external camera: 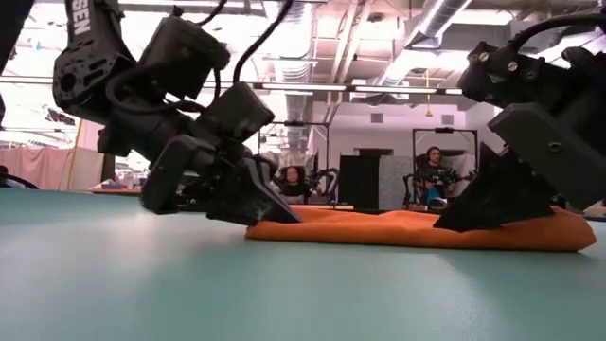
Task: Roll towel into tight, uniform cylinder
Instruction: Roll the orange towel
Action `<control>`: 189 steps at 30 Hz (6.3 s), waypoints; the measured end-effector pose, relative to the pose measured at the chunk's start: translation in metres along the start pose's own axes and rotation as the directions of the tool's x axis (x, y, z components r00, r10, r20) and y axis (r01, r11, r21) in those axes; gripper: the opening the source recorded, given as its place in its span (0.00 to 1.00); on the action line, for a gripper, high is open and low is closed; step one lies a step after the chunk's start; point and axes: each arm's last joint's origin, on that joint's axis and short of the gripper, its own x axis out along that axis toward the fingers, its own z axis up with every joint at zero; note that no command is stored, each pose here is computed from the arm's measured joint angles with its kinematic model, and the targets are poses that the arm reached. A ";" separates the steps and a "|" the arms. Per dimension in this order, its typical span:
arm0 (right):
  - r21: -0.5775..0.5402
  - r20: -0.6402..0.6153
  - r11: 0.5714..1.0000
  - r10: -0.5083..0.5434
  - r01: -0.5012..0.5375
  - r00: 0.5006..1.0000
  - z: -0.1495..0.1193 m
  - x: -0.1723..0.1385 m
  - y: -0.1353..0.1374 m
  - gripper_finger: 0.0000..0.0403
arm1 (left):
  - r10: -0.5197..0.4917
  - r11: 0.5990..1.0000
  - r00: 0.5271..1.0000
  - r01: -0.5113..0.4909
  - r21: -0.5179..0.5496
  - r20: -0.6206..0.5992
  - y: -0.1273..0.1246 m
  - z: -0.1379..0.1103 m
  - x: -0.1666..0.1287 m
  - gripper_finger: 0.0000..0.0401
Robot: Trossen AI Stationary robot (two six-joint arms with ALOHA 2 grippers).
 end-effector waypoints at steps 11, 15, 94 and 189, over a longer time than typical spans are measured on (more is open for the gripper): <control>-0.003 0.091 0.998 -0.068 0.068 0.994 0.004 -0.026 -0.010 0.21 | -0.028 0.999 0.988 0.021 -0.048 -0.154 0.000 -0.014 -0.001 0.00; 0.003 0.065 0.997 -0.072 0.072 0.995 -0.004 -0.018 -0.011 0.21 | -0.032 0.998 0.986 0.022 -0.060 -0.161 0.000 -0.015 -0.001 0.00; -0.396 0.035 0.909 0.154 -0.128 0.987 -0.058 0.016 0.040 0.56 | -0.312 0.902 0.925 0.216 -0.374 -0.217 -0.051 -0.025 -0.057 0.00; 0.603 -0.577 0.794 0.506 -0.083 0.641 0.118 0.068 -0.064 0.05 | -0.135 0.987 0.986 0.142 0.071 -0.100 -0.140 0.042 -0.085 0.00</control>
